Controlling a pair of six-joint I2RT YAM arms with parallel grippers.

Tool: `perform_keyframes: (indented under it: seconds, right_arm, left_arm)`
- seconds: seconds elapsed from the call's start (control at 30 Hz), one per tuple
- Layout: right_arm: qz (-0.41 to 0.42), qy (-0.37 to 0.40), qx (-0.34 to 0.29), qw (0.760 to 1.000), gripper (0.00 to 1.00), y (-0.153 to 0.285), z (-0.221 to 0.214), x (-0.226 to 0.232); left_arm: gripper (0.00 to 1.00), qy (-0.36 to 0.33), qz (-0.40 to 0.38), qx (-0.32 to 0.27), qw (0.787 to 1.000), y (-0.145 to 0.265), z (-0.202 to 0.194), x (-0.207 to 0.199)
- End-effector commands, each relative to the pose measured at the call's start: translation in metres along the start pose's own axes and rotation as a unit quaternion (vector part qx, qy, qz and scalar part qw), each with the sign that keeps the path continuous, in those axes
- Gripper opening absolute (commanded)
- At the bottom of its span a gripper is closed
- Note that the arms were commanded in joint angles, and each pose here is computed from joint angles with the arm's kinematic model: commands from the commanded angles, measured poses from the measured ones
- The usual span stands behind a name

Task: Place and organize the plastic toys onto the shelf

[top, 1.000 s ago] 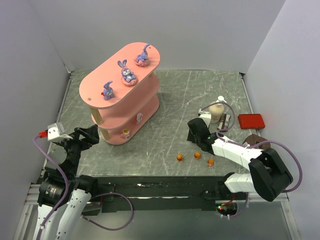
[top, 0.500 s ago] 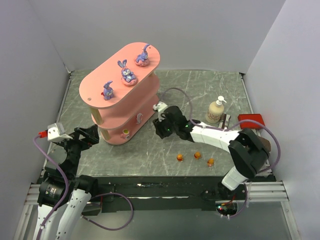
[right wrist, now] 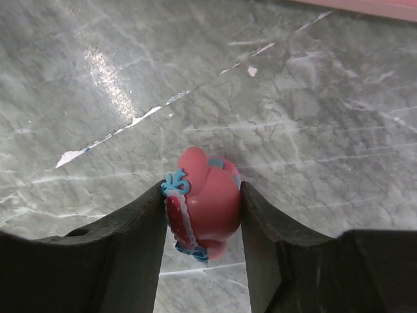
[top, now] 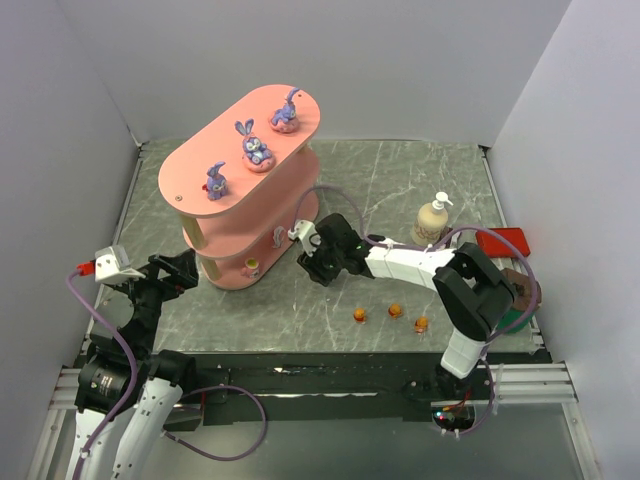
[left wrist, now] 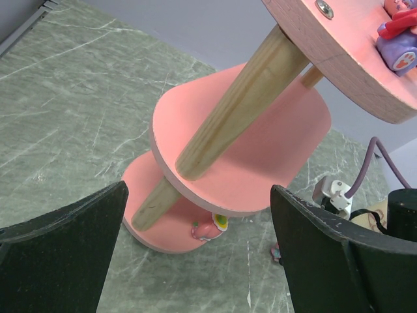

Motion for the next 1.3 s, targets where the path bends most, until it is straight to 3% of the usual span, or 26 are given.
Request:
perform_keyframes:
  seconds: [0.0,0.2,0.4,0.6,0.8,1.07,1.17,1.27]
  right_arm:
    - [-0.004,0.020,-0.031,0.999,0.25,0.000,0.016,-0.003]
    - [-0.019,0.009,-0.018,1.000,0.32,-0.006,0.014,-0.010]
    - [-0.016,0.000,-0.009,1.000,0.47,-0.012,0.010,-0.008]
    - [-0.030,-0.008,-0.029,0.999,0.68,-0.006,0.014,-0.011]
    - [-0.043,-0.022,-0.146,0.988,0.98,0.030,0.047,-0.008]
    - [-0.060,-0.106,-0.232,0.965,1.00,0.067,0.069,-0.010]
    - [-0.010,-0.161,-0.226,0.961,1.00,0.077,0.070,0.010]
    - [0.030,-0.220,-0.203,0.954,0.85,0.080,0.064,0.031]
  left_arm:
    - [0.96,0.003,0.003,-0.013,1.000,-0.001,0.007,0.000]
    - [0.96,0.003,0.003,-0.012,1.000,-0.001,0.007,0.000]
    - [0.96,0.002,0.004,-0.011,1.000,-0.001,0.006,0.000]
    - [0.96,0.003,0.005,-0.012,1.000,-0.001,0.007,0.001]
    - [0.96,0.003,0.006,-0.012,1.000,-0.001,0.007,0.001]
    - [0.96,0.000,-0.003,-0.012,1.000,-0.001,0.008,-0.002]
    - [0.96,0.000,-0.009,-0.013,1.000,0.000,0.008,-0.004]
    - [0.96,0.004,-0.039,-0.011,0.999,0.003,0.011,-0.015]
Point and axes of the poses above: each gripper's point midway between its finger pads, its own y axis back along the fingers, its own x axis along the line the jaws close on, z = x × y, the point moved 1 cm from there along y, back along the fingers, and after that the axes turned 11 degrees about -y, right-handed, at the moved point
